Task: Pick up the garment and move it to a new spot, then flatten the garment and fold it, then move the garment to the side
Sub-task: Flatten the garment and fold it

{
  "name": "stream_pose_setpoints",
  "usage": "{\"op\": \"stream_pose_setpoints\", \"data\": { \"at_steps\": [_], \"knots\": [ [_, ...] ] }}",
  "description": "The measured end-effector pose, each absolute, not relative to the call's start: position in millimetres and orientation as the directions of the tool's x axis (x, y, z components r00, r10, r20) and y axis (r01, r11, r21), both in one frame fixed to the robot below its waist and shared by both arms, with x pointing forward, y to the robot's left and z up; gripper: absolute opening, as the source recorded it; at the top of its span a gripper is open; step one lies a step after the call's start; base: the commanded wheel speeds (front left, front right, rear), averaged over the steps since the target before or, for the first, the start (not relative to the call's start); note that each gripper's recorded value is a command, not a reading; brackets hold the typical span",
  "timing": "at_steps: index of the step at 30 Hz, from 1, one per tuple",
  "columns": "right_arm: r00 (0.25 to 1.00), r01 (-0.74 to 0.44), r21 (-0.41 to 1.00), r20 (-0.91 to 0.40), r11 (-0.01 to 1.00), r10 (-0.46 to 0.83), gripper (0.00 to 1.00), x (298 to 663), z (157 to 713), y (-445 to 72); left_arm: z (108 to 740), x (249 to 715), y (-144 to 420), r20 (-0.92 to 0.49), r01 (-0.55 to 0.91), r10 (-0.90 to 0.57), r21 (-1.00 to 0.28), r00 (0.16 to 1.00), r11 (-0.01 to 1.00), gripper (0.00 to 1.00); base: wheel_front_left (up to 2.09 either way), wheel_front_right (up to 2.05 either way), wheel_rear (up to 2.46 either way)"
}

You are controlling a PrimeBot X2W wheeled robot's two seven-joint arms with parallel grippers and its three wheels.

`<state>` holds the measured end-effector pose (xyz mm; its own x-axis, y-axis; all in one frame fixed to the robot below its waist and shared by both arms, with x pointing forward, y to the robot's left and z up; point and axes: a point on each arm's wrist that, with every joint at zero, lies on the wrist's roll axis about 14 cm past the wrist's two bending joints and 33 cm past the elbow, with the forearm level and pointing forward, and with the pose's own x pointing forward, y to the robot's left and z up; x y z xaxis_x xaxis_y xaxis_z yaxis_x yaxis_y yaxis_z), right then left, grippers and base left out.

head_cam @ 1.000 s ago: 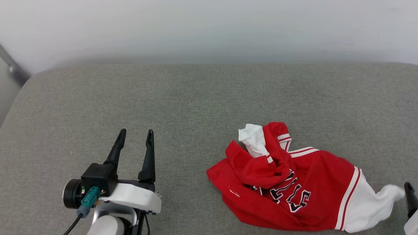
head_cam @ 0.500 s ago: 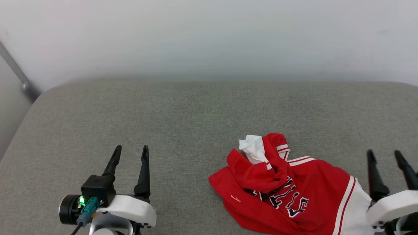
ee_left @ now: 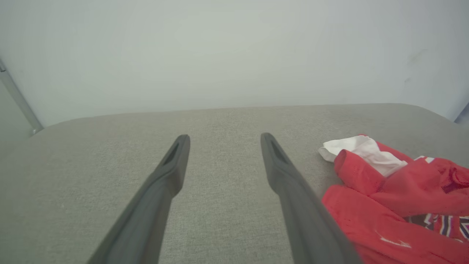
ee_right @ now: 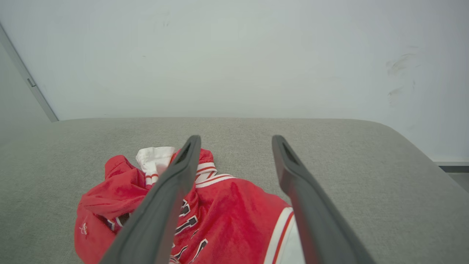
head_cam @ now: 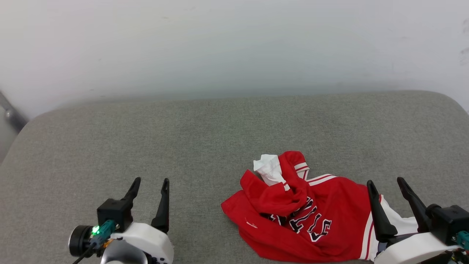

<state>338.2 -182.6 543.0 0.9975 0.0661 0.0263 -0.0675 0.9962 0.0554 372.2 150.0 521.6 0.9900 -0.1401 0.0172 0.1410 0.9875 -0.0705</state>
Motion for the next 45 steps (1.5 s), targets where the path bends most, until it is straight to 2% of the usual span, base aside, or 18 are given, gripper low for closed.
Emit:
{"op": "stream_pose_setpoints", "data": {
  "at_steps": [8, 16, 20, 26, 30, 31, 32, 34, 37, 41, 45],
  "knots": [
    [0.998, -0.057, 0.056, 0.023, 0.997, 0.055, 1.0, 334.2, 547.3, -184.6, 530.9, 403.5, 85.6, -0.073, 0.393, -0.397, -0.061, 0.915, 0.918, 1.0, 0.0, 0.0, 0.0],
    [1.0, -0.031, 0.061, 0.007, 0.998, 0.03, 1.0, 342.8, 541.5, -191.5, 490.8, 419.1, 23.2, -0.359, 0.591, -0.587, -0.111, 0.726, 0.799, 1.0, 0.0, 0.0, 0.0],
    [1.0, -0.005, 0.069, -0.022, 0.998, 0.007, 1.0, 346.4, 529.9, -198.7, 464.2, 420.0, 3.7, -0.482, 0.646, -0.623, -0.144, 0.616, 0.75, 1.0, 0.0, 0.0, 0.0],
    [0.999, 0.024, 0.075, -0.048, 0.997, -0.021, 1.0, 355.7, 517.4, -207.2, 416.9, 415.3, -6.4, -0.666, 0.7, -0.598, -0.158, 0.445, 0.697, 1.0, 0.0, 0.0, 0.0],
    [0.997, 0.046, 0.079, -0.064, 0.996, -0.041, 1.0, 357.8, 509.7, -213.5, 395.9, 404.7, -10.8, -0.736, 0.737, -0.581, -0.168, 0.348, 0.655, 1.0, 0.0, 0.0, 0.0],
    [0.997, 0.049, 0.082, -0.067, 0.995, -0.044, 1.0, 358.2, 508.4, -214.6, 394.4, 403.5, -12.3, -0.742, 0.743, -0.581, -0.173, 0.333, 0.647, 0.29, 0.0, 0.0, 0.0],
    [0.997, 0.052, 0.086, -0.068, 0.995, -0.047, 1.0, 358.2, 507.2, -215.3, 394.3, 402.9, -13.7, -0.743, 0.748, -0.585, -0.178, 0.324, 0.64, 0.0, 0.0, 0.0, 0.0],
    [0.996, 0.055, 0.088, -0.073, 0.995, -0.048, 1.0, 358.4, 504.8, -215.8, 394.6, 400.2, -14.5, -0.743, 0.759, -0.591, -0.177, 0.314, 0.626, 0.0, 0.0, 0.0, 0.0],
    [0.996, 0.051, 0.089, -0.072, 0.995, -0.045, 1.0, 360.2, 504.5, -215.2, 404.8, 407.6, -9.1, -0.709, 0.761, -0.606, -0.152, 0.36, 0.631, 0.0, 0.0, 0.0, 0.0],
    [0.998, 0.033, 0.084, -0.056, 0.996, -0.028, 1.0, 363.9, 509.1, -210.5, 431.5, 427.2, 10.0, -0.626, 0.736, -0.607, -0.075, 0.491, 0.672, 0.0, 0.0, 0.0, 0.0],
    [0.999, 0.004, 0.076, -0.038, 0.997, -0.001, 1.0, 368.6, 516.0, -202.9, 448.7, 429.9, 45.2, -0.559, 0.65, -0.556, -0.04, 0.615, 0.759, 0.0, 0.0, 0.0, 0.0]
  ]
}}
